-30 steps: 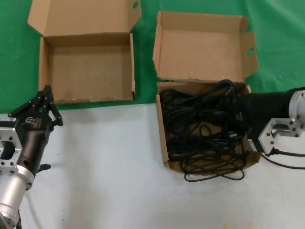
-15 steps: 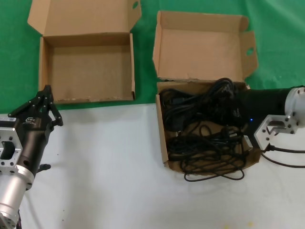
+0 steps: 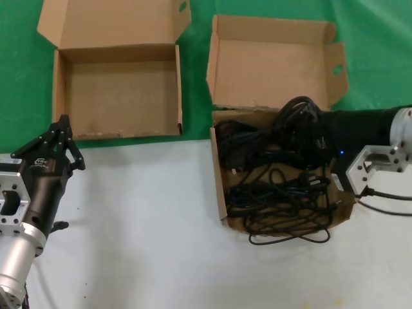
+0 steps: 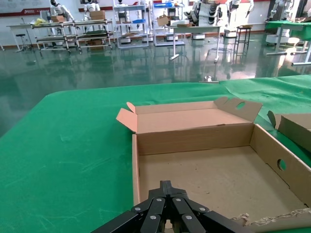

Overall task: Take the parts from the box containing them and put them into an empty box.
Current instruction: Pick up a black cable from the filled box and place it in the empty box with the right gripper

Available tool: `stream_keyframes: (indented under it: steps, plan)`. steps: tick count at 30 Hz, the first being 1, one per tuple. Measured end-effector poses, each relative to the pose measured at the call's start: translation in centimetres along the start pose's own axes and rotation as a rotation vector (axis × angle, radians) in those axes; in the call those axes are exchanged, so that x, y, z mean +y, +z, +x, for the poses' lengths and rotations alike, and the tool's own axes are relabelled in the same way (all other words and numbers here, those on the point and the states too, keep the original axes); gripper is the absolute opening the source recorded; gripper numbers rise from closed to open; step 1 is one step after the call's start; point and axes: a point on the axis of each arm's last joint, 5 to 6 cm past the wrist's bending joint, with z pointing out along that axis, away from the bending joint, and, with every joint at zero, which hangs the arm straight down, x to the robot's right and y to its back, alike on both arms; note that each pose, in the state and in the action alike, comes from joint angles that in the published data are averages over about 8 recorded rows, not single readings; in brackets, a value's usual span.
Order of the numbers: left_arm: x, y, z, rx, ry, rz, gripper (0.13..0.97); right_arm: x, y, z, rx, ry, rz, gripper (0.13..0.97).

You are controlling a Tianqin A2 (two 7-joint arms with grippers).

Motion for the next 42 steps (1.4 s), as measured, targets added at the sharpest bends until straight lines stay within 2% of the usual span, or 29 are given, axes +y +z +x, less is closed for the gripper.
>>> stream_keyframes:
  steps: [9,15,20,28,35,42]
  plan:
    - [0.00,0.0,0.00,0.000,0.000,0.000,0.145,-0.6,-0.9,3.4,0.087,-0.018,-0.005,0.184]
    - [0.00,0.0,0.00,0.000,0.000,0.000,0.145,-1.0,0.1,6.5,0.159,-0.048,-0.001,0.183]
    - [0.00,0.0,0.00,0.000,0.000,0.000,0.145,-1.6,2.4,9.5,0.220,-0.073,0.010,0.183]
    - [0.00,0.0,0.00,0.000,0.000,0.000,0.145,-3.2,8.0,13.3,0.300,-0.098,0.048,0.182]
    - [0.00,0.0,0.00,0.000,0.000,0.000,0.145,-4.7,12.0,14.6,0.345,-0.111,0.074,0.182]
    - [0.00,0.0,0.00,0.000,0.000,0.000,0.145,-5.4,13.9,14.8,0.373,-0.116,0.080,0.206]
